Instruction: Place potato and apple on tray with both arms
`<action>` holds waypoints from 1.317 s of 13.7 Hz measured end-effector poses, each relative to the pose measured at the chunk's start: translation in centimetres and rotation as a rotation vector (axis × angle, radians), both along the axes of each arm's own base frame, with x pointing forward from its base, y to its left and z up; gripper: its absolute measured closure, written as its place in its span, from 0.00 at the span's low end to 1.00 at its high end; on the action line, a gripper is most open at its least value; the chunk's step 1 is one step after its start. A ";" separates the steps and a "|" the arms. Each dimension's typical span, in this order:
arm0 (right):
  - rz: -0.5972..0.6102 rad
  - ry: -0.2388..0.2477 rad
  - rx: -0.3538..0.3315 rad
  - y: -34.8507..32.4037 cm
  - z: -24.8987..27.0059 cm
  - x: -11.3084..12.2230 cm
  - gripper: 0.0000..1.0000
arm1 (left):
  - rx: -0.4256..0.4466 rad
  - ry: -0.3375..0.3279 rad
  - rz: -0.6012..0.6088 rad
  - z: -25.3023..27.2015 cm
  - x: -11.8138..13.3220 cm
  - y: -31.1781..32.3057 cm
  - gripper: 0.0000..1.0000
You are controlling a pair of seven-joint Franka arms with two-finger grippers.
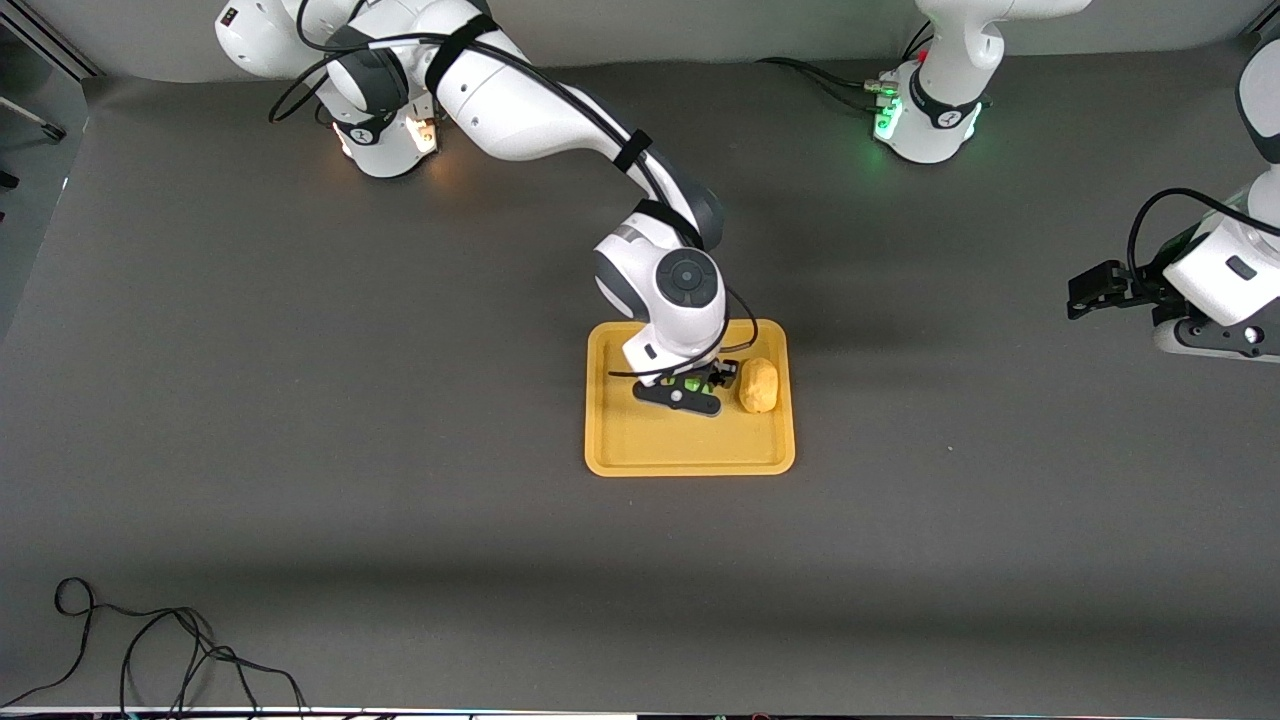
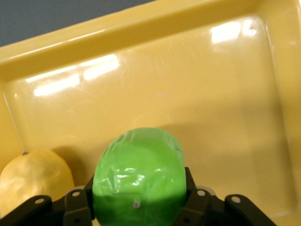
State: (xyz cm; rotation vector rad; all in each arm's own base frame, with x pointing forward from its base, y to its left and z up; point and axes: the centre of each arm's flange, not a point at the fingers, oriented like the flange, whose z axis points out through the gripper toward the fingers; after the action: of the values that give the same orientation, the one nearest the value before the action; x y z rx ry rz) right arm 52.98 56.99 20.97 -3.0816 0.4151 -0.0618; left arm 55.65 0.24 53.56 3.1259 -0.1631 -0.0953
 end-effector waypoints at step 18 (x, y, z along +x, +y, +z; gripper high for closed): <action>-0.027 0.055 -0.015 -7.3 29.2 -1.5 0.00 | 0.019 -0.003 -0.018 -0.1 0.1 -0.3 0.00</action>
State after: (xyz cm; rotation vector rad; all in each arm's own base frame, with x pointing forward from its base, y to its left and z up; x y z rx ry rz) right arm 51.43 49.69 50.22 -3.0992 0.4604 0.0185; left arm 55.71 -0.08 53.49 3.1444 -0.1920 -0.0929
